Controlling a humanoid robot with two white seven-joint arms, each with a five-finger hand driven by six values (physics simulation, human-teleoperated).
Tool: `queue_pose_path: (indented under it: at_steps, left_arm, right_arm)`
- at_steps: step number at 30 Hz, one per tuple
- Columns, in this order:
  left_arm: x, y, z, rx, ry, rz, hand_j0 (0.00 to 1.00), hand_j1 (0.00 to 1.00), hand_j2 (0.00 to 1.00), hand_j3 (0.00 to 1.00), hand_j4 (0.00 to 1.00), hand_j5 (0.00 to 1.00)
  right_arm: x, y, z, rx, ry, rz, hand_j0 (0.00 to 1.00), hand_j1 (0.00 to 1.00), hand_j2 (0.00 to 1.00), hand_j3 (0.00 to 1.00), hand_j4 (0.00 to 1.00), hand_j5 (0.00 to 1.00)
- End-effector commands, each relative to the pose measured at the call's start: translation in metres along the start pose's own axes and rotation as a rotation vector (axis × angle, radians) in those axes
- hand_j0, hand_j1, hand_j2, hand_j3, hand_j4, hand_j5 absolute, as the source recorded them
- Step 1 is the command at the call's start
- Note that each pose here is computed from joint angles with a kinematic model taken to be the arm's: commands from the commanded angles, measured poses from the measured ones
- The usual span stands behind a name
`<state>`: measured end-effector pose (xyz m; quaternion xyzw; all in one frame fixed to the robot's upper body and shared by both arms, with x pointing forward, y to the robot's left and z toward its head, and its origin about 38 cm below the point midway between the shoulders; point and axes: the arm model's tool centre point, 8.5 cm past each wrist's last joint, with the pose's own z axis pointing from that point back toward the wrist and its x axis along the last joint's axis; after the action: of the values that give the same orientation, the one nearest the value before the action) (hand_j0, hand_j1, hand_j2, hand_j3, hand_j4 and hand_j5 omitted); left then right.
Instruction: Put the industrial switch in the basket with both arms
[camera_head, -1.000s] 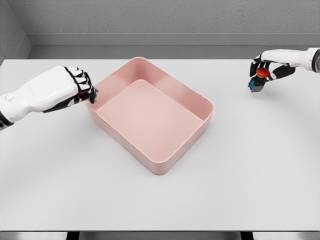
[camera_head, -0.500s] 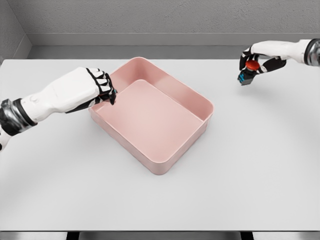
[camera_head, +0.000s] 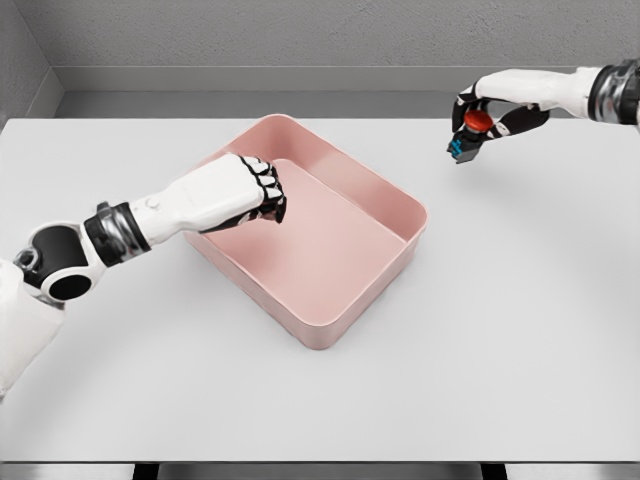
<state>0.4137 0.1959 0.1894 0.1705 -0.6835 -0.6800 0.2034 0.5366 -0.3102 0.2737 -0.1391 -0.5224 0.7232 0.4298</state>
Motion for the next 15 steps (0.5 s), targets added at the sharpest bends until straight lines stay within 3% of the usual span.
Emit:
queue_pose_path:
  at_steps: [1, 6, 8, 9, 10, 15]
  left_arm:
    - [0.001, -0.023, -0.015, -0.032, 0.012, 0.036, 0.32, 0.32, 0.32, 0.32, 0.32, 0.32]
    - [0.004, -0.029, -0.023, -0.051, -0.005, 0.043, 0.35, 0.35, 0.35, 0.35, 0.35, 0.35]
    - [0.004, -0.027, -0.024, -0.047, -0.008, 0.039, 0.49, 0.49, 0.49, 0.49, 0.49, 0.49]
    - [0.005, -0.026, -0.024, -0.043, -0.011, 0.037, 0.68, 0.68, 0.68, 0.68, 0.68, 0.68]
    - [0.006, -0.025, -0.024, -0.041, -0.012, 0.038, 0.8, 0.8, 0.8, 0.8, 0.8, 0.8]
    - [0.006, -0.025, -0.024, -0.039, -0.013, 0.038, 0.82, 0.82, 0.82, 0.82, 0.82, 0.82]
  right_arm:
    - [0.006, -0.002, -0.003, -0.007, -0.02, 0.0, 0.48, 0.48, 0.48, 0.48, 0.48, 0.48]
    - [0.016, -0.004, -0.008, -0.007, -0.044, 0.013, 0.48, 0.48, 0.48, 0.48, 0.48, 0.48]
    - [0.02, -0.006, -0.01, -0.01, -0.056, 0.021, 0.48, 0.48, 0.48, 0.48, 0.48, 0.48]
    - [0.023, -0.006, -0.012, -0.009, -0.065, 0.022, 0.48, 0.48, 0.48, 0.48, 0.48, 0.48]
    - [0.026, -0.007, -0.013, -0.011, -0.071, 0.026, 0.48, 0.48, 0.48, 0.48, 0.48, 0.48]
    - [0.035, -0.009, -0.016, -0.013, -0.095, 0.044, 0.48, 0.48, 0.48, 0.48, 0.48, 0.48]
